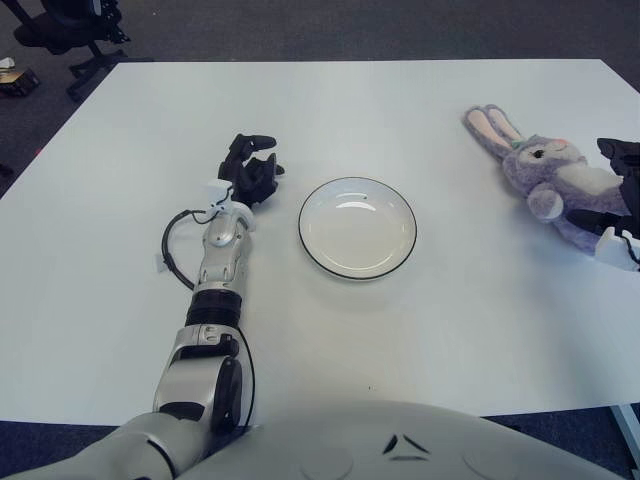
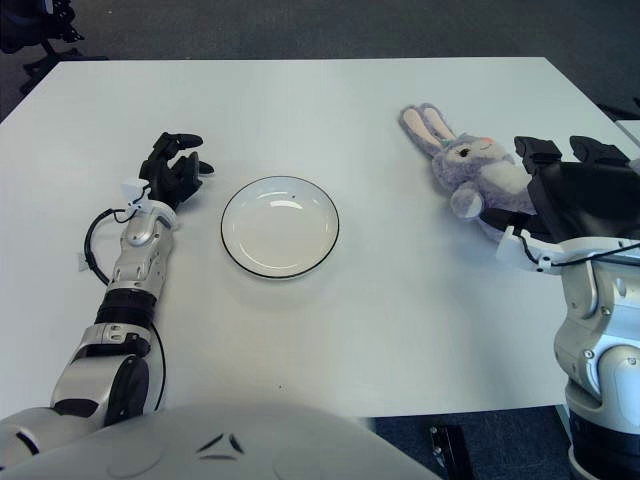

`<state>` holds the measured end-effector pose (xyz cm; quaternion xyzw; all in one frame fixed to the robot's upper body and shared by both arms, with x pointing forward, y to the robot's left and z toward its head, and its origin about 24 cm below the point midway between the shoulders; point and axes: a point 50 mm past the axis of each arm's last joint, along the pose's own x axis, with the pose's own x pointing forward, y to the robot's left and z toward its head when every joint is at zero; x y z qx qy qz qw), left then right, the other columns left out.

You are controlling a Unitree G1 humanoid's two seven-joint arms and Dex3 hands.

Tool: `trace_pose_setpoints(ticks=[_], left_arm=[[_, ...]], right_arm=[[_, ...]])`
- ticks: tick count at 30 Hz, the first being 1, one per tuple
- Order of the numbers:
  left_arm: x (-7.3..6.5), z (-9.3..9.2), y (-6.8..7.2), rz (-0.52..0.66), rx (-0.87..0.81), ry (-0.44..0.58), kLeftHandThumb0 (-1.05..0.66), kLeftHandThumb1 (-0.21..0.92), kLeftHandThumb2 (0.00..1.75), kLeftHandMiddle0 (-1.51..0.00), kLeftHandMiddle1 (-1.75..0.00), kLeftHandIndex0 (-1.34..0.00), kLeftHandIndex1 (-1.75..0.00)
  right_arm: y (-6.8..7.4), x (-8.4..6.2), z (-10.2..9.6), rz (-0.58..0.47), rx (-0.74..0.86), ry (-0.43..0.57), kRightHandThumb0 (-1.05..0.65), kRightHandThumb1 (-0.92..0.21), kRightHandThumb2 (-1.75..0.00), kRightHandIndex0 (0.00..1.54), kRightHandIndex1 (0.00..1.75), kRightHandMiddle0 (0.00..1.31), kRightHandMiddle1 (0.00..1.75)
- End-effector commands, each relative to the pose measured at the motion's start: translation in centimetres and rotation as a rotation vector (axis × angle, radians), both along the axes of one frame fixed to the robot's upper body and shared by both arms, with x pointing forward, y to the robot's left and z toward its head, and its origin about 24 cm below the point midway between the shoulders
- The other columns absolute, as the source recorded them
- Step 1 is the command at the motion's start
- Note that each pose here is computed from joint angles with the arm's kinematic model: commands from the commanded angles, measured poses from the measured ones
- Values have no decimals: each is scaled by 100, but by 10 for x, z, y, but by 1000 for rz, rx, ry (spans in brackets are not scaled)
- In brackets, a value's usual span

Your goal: Put the doll into the plate.

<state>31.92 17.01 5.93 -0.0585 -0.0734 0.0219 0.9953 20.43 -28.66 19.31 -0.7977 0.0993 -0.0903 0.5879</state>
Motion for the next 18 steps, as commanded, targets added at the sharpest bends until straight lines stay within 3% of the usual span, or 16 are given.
trace_pose_setpoints(ticks=[1, 9, 18], left_arm=[[-6, -17, 3, 6, -9, 73, -1, 69, 65, -57, -153, -41, -135], [-7, -17, 4, 8, -10, 72, -1, 70, 64, -57, -153, -41, -135], [-7, -17, 4, 9, -10, 73, -1, 70, 64, -57, -153, -40, -136]], right_arm=[[-5, 5, 0, -44, -34, 37, -101, -92, -63, 22, 0, 19, 5], [-23, 20, -15, -116, -62, 88, -102, -92, -65, 21, 0, 18, 4], [-27, 27, -24, -138, -66, 122, -102, -92, -65, 23, 1, 18, 3]])
